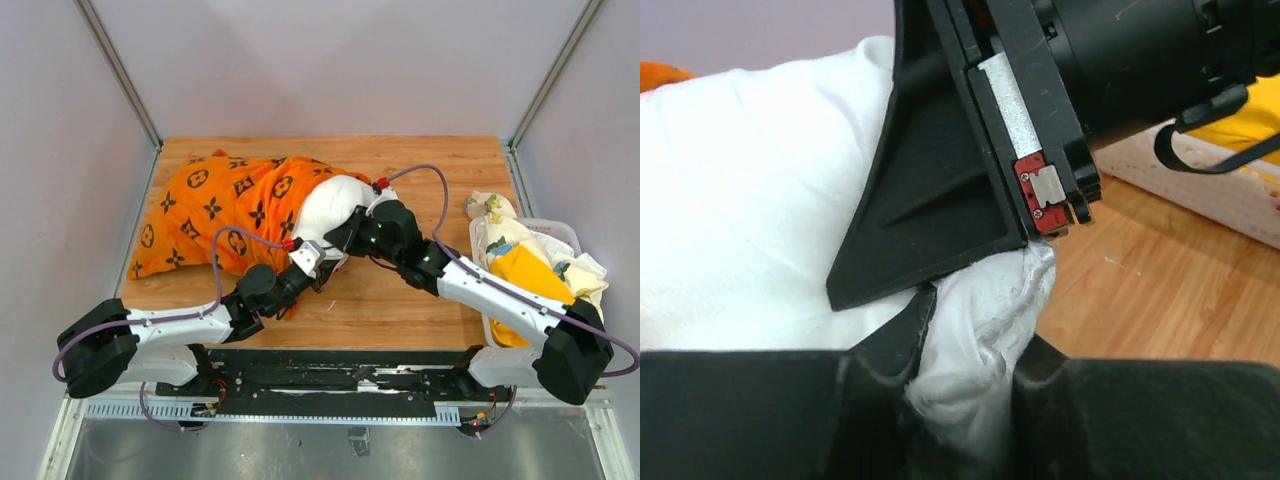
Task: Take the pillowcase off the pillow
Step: Remove the pillow from the pillowcase.
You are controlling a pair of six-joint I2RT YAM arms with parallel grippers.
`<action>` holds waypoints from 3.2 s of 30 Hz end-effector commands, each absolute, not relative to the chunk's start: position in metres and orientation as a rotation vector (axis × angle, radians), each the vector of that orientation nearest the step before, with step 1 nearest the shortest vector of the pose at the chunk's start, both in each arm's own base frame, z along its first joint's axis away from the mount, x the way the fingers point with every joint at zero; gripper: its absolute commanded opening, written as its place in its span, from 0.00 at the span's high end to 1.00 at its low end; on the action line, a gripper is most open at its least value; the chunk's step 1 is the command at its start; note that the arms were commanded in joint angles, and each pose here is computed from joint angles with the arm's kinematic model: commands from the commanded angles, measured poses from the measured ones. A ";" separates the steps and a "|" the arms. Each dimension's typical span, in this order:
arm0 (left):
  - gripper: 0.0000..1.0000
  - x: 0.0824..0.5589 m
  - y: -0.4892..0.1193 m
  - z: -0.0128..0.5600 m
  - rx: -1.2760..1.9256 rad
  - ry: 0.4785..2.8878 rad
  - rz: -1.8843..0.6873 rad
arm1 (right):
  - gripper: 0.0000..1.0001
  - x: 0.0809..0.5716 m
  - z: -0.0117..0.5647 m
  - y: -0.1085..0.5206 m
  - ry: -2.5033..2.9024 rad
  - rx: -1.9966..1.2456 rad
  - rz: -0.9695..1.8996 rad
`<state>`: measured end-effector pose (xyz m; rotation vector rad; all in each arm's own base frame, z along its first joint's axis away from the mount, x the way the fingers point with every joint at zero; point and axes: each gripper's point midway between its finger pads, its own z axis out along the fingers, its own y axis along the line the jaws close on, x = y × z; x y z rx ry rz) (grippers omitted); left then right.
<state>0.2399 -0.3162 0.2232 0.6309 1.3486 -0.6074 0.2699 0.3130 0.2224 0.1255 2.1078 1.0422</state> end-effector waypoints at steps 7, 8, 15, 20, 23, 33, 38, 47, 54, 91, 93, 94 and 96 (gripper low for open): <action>0.01 0.210 -0.291 0.296 0.622 1.270 -0.742 | 0.99 0.262 0.231 0.254 2.018 -0.076 0.913; 0.01 0.207 -0.288 0.305 0.617 1.255 -0.774 | 0.99 0.267 0.231 0.240 2.014 -0.050 0.877; 0.01 0.219 -0.246 0.351 0.466 1.239 -0.808 | 0.99 0.276 0.207 0.193 2.121 0.051 0.796; 0.01 0.245 -0.221 0.373 0.339 1.271 -0.763 | 0.99 0.276 0.191 0.180 2.164 0.113 0.818; 0.01 0.269 -0.209 0.376 0.264 1.323 -0.745 | 0.99 0.275 0.188 0.177 2.175 0.116 0.810; 0.01 0.331 -0.187 0.373 0.144 1.466 -0.722 | 0.99 0.275 0.176 0.181 2.232 0.101 0.819; 0.01 0.364 -0.157 0.355 0.032 1.547 -0.592 | 0.99 0.278 0.174 0.178 2.231 0.095 0.793; 0.01 0.399 -0.133 0.271 -0.067 1.742 -0.381 | 0.99 0.282 0.170 0.187 2.247 0.070 0.830; 0.08 0.413 -0.127 0.224 -0.083 1.841 -0.299 | 0.99 0.283 0.172 0.191 2.243 0.058 0.855; 1.00 0.382 0.053 0.227 -0.598 1.697 -0.153 | 0.99 0.309 0.211 0.112 2.022 0.419 0.823; 1.00 0.382 0.053 0.229 -0.595 1.689 -0.173 | 0.99 0.309 0.212 0.111 2.016 0.419 0.818; 1.00 0.383 0.049 0.232 -0.569 1.678 -0.194 | 0.99 0.309 0.212 0.110 2.015 0.419 0.817; 0.90 0.384 0.033 0.238 -0.486 1.673 -0.271 | 0.99 0.309 0.211 0.112 2.017 0.413 0.823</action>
